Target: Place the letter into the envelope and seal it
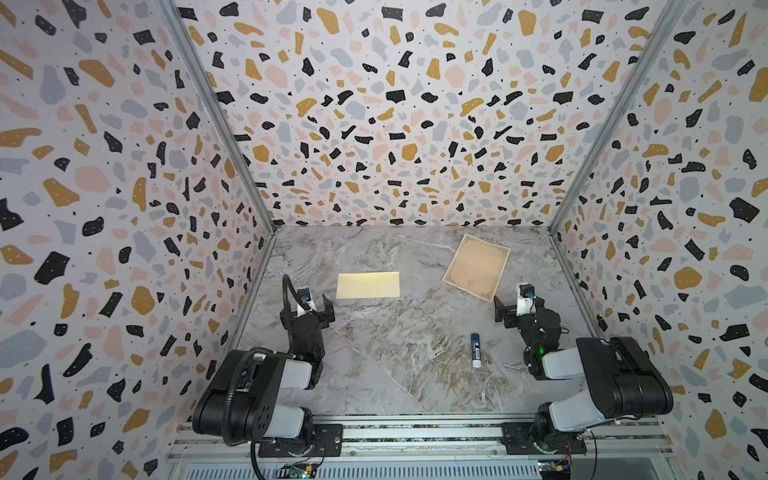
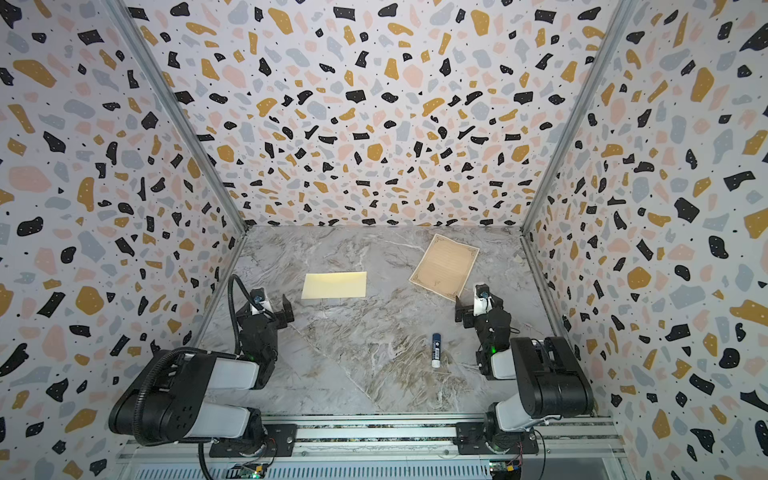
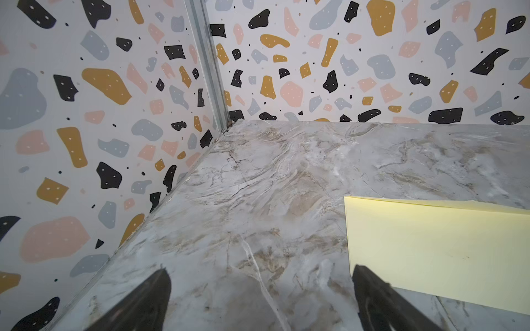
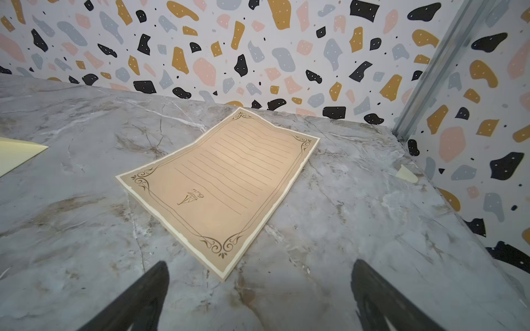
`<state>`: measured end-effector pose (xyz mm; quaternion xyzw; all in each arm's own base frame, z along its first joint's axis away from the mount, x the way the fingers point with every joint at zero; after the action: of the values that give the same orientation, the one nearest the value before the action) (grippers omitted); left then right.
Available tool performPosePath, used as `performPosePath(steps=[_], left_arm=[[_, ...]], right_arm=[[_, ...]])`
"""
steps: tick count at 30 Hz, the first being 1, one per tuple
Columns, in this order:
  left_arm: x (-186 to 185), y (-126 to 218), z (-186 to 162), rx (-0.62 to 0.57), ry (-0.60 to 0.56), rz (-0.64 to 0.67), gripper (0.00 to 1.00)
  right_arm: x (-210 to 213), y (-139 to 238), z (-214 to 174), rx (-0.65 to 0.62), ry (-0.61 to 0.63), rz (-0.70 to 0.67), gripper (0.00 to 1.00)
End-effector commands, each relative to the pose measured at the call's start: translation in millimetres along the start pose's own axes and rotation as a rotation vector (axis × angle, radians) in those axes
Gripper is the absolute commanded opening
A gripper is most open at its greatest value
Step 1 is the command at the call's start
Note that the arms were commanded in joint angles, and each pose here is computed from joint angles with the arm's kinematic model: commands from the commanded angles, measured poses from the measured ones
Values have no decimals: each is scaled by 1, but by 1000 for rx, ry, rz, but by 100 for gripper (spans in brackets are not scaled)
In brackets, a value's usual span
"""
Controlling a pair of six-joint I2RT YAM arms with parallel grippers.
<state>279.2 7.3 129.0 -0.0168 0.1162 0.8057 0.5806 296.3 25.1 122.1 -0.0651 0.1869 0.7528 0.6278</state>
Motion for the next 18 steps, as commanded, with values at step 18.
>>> performPosePath(steps=[18], left_arm=[[-2, -1, 14, -57, 29, -9, 100]], right_arm=[[-7, -4, 10, -33, -14, -12, 99]])
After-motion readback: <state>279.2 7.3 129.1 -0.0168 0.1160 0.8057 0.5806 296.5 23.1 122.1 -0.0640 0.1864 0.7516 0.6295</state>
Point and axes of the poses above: each gripper's point midway between its finger pads, its own y axis back along the fingers, its own x axis along the line the jaws close on, z = x × y, the point moved 7 cm from there along y, back along the fingers, and after that the axes turned 15 degrees about y, right-handed, at the moved point
